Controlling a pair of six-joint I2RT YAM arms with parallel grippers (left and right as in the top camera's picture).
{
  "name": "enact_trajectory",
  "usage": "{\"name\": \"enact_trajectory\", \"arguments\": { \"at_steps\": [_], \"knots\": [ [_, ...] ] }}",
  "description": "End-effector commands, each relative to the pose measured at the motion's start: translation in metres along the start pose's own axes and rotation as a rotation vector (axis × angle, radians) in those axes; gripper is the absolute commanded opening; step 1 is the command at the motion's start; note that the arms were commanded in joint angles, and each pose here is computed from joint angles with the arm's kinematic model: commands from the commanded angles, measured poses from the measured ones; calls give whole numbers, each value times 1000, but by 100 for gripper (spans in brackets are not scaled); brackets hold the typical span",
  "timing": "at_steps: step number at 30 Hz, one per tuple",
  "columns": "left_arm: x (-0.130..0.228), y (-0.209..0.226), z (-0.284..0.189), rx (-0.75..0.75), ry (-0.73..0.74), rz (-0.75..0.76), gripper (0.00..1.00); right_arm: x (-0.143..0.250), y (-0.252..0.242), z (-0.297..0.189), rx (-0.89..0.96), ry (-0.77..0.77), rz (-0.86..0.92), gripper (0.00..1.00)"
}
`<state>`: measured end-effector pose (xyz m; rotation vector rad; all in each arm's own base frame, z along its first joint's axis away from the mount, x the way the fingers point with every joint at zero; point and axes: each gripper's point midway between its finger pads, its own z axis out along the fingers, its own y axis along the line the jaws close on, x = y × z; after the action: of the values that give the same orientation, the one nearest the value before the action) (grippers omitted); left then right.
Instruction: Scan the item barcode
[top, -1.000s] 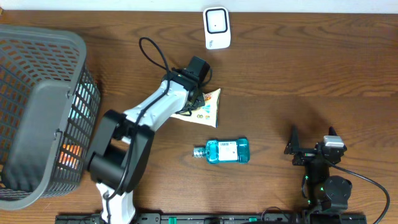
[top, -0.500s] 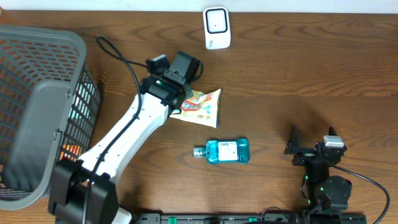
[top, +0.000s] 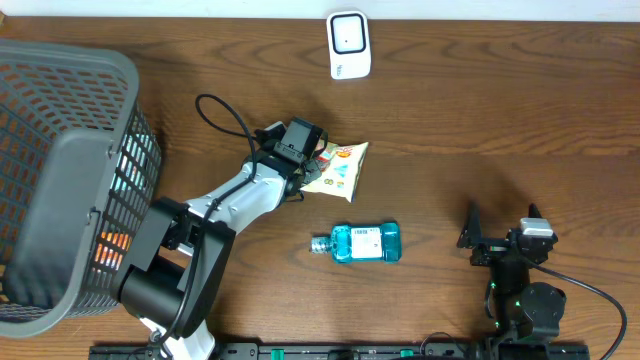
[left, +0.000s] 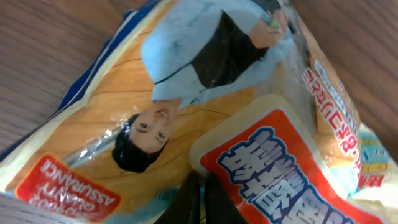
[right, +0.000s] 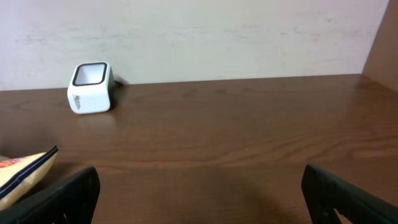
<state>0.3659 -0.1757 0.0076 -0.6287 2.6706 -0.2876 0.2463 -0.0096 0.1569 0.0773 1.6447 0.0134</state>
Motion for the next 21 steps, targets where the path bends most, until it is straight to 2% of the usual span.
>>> {"name": "enact_trajectory", "arguments": {
  "at_steps": [1, 4, 10, 12, 16, 21],
  "knots": [
    [26, 6, 3, 5, 119, 63, 7, 0, -1, 0, 8, 0, -12, 99],
    [12, -2, -23, 35, 62, 96, 7, 0, -1, 0, 8, 0, -12, 99],
    [-39, -21, -104, 136, -190, 85, 7, 0, -1, 0, 8, 0, -12, 99],
    [-44, -24, -116, 161, -216, 91, 7, 0, -1, 0, 8, 0, -12, 99],
    [-32, -24, -109, 167, -155, 100, 7, 0, -1, 0, 8, 0, -12, 99],
    [2, -23, -70, 176, 12, 120, 7, 0, -1, 0, 8, 0, -12, 99]
  ]
}}
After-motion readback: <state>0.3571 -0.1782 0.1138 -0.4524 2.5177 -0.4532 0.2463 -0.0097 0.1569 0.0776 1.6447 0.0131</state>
